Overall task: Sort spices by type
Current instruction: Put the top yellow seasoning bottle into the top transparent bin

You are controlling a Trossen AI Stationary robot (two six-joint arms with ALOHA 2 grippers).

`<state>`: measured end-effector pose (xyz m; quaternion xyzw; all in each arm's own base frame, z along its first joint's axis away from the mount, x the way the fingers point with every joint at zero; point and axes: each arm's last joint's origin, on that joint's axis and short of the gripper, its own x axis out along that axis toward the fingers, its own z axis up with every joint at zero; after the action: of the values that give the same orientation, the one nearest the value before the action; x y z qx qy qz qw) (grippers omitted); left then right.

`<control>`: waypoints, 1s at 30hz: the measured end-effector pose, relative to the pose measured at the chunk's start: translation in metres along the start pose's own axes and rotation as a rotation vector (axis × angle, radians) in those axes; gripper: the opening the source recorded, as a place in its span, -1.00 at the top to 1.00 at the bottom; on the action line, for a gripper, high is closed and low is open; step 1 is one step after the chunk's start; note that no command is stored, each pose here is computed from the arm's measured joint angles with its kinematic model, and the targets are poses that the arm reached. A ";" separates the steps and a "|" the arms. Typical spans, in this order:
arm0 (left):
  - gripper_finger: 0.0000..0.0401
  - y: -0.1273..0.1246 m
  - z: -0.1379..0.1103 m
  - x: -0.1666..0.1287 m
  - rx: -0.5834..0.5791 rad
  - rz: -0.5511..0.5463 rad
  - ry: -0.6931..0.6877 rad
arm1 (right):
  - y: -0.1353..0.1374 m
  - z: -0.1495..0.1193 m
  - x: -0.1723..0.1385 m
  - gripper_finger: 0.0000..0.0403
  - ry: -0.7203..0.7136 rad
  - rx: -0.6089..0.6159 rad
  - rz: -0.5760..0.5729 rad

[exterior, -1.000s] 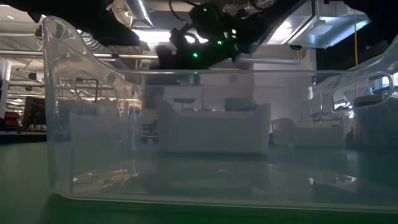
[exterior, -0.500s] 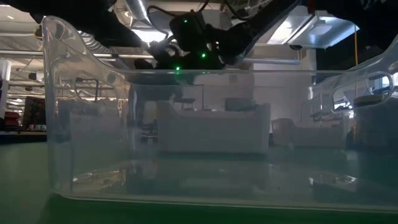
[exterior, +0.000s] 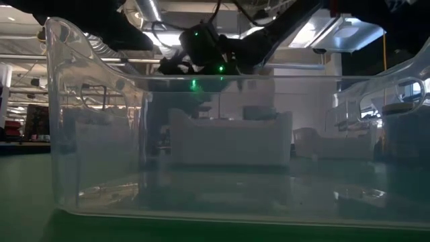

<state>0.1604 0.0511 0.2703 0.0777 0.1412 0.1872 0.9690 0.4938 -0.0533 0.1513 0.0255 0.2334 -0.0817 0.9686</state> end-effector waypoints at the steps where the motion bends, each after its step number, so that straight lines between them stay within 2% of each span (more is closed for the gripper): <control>1: -0.31 0.000 0.000 0.000 0.000 0.000 0.000 | 0.000 -0.003 0.003 -0.07 -0.004 0.005 0.003; 15: -0.31 0.000 0.000 0.000 0.002 0.000 0.000 | 0.001 -0.003 0.004 -0.10 -0.019 0.008 0.043; 23: -0.31 0.000 -0.002 0.000 0.005 -0.003 0.017 | 0.001 -0.003 0.003 -0.47 -0.005 0.009 0.041; 30: -0.31 -0.001 -0.004 0.000 0.015 -0.007 0.036 | 0.002 0.029 -0.030 -0.67 0.030 -0.052 0.073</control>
<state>0.1595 0.0508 0.2668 0.0812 0.1605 0.1840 0.9663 0.4805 -0.0498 0.1913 0.0098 0.2490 -0.0400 0.9676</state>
